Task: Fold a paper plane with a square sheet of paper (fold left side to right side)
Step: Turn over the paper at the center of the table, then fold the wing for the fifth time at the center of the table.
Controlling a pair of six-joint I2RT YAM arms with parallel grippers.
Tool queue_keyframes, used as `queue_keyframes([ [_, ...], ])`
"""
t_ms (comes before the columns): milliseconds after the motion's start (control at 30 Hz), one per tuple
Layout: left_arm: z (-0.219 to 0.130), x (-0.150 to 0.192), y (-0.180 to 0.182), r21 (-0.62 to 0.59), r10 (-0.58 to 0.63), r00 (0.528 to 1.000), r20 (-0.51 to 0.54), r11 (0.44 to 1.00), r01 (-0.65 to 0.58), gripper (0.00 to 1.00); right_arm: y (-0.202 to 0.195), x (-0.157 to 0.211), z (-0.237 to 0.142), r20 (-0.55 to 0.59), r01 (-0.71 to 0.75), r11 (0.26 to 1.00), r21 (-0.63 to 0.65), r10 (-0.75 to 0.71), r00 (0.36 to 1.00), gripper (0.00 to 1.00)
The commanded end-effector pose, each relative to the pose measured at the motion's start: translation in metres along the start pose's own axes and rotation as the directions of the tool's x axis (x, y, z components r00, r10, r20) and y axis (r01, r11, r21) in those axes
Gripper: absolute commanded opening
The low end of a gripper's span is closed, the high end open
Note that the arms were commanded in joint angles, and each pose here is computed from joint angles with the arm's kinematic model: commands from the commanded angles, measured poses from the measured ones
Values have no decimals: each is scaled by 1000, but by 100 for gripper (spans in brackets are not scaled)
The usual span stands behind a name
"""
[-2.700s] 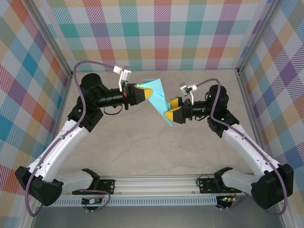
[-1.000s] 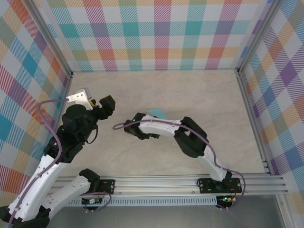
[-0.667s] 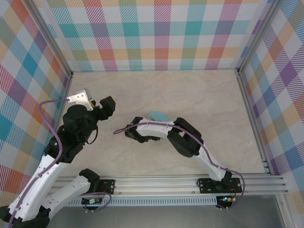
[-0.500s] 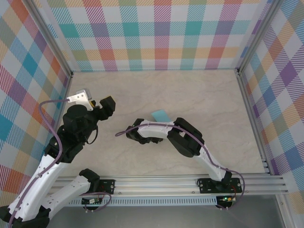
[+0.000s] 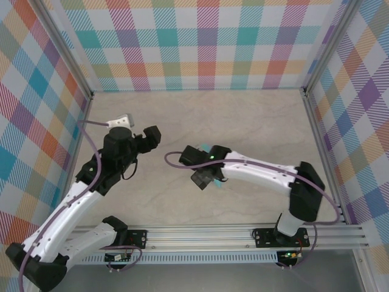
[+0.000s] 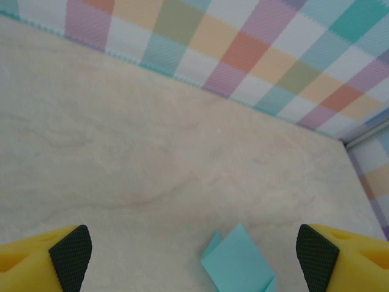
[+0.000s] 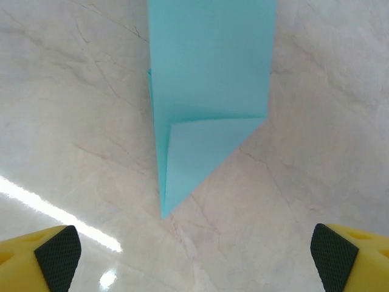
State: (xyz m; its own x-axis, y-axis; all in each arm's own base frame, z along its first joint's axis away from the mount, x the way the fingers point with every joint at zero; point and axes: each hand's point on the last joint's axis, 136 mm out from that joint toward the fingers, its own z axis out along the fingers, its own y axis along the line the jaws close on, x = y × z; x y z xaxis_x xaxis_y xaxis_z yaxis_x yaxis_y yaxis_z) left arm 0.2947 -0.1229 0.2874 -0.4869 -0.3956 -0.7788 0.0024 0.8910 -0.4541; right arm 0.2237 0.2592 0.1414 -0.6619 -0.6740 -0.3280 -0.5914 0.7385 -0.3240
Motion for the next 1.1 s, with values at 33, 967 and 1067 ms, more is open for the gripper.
queue_keyframes([
  [33, 47, 57, -13, 62, -99, 972, -213, 992, 114, 90, -21, 10, -8, 51, -235, 955, -183, 248, 967, 100],
  [967, 189, 230, -54, 150, -217, 712, -668, 898, 415, 49, -89, 34, -27, 24, -473, 321, -821, 845, 534, 100],
  [1067, 190, 230, -56, 166, -204, 716, -668, 897, 410, 36, -95, 34, -23, -1, -459, 283, -842, 851, 526, 100],
])
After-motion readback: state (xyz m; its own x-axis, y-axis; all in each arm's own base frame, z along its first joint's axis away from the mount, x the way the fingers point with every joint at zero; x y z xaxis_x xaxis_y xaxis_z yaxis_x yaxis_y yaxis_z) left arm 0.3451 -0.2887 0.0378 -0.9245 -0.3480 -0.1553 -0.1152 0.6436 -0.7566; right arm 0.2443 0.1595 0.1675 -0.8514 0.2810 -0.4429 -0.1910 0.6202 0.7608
